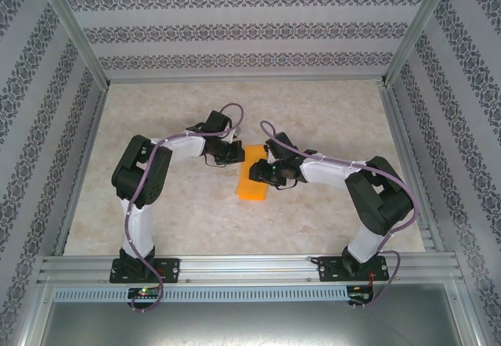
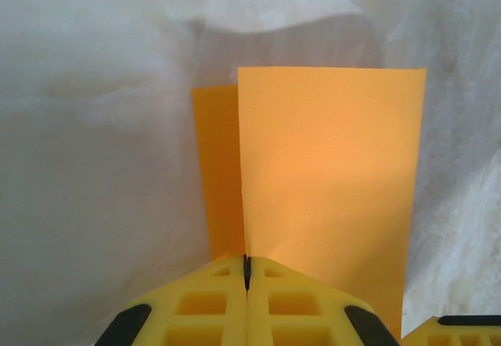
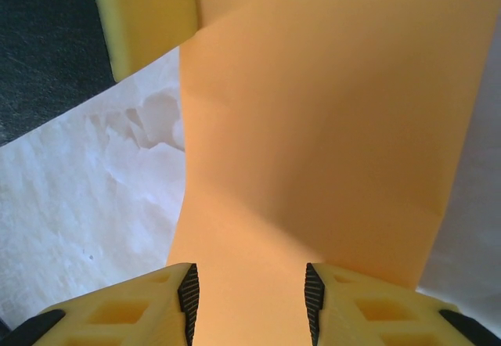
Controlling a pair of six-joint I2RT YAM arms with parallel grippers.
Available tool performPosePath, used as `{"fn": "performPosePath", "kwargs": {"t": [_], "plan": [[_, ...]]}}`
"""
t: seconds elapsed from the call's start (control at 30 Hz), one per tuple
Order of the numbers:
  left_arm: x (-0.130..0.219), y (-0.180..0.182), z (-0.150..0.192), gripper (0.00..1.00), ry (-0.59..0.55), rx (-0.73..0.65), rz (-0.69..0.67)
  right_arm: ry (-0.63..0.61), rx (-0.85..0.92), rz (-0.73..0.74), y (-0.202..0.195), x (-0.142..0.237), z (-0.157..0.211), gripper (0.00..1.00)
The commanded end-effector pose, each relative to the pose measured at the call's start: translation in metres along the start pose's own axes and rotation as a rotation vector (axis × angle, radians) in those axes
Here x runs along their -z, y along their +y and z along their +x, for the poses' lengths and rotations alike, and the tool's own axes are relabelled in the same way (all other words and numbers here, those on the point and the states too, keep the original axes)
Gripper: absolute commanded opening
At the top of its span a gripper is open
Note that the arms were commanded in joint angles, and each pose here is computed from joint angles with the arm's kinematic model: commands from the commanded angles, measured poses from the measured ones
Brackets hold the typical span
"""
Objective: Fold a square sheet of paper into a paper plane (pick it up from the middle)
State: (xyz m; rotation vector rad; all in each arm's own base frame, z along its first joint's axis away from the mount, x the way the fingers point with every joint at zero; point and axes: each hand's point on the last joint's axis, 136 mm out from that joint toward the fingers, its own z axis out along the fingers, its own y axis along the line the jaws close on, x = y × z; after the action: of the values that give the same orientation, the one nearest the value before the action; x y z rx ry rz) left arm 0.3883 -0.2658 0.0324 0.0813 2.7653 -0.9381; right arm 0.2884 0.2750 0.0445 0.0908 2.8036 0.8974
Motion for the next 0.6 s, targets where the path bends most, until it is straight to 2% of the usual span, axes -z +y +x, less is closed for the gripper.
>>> {"fn": "performPosePath", "kwargs": {"t": [0.0,0.33,0.57], "plan": [[-0.008,0.004,0.006,0.08,0.031,-0.020,-0.021,-0.035,0.024,0.009,0.004,0.010,-0.012,0.43],[-0.015,0.010,0.012,0.09,0.052,-0.013,-0.024,-0.055,0.029,-0.025,0.013,0.008,-0.020,0.42],[-0.016,0.010,0.013,0.11,0.055,-0.011,-0.022,-0.041,0.032,0.008,0.008,-0.002,-0.025,0.41]]}}
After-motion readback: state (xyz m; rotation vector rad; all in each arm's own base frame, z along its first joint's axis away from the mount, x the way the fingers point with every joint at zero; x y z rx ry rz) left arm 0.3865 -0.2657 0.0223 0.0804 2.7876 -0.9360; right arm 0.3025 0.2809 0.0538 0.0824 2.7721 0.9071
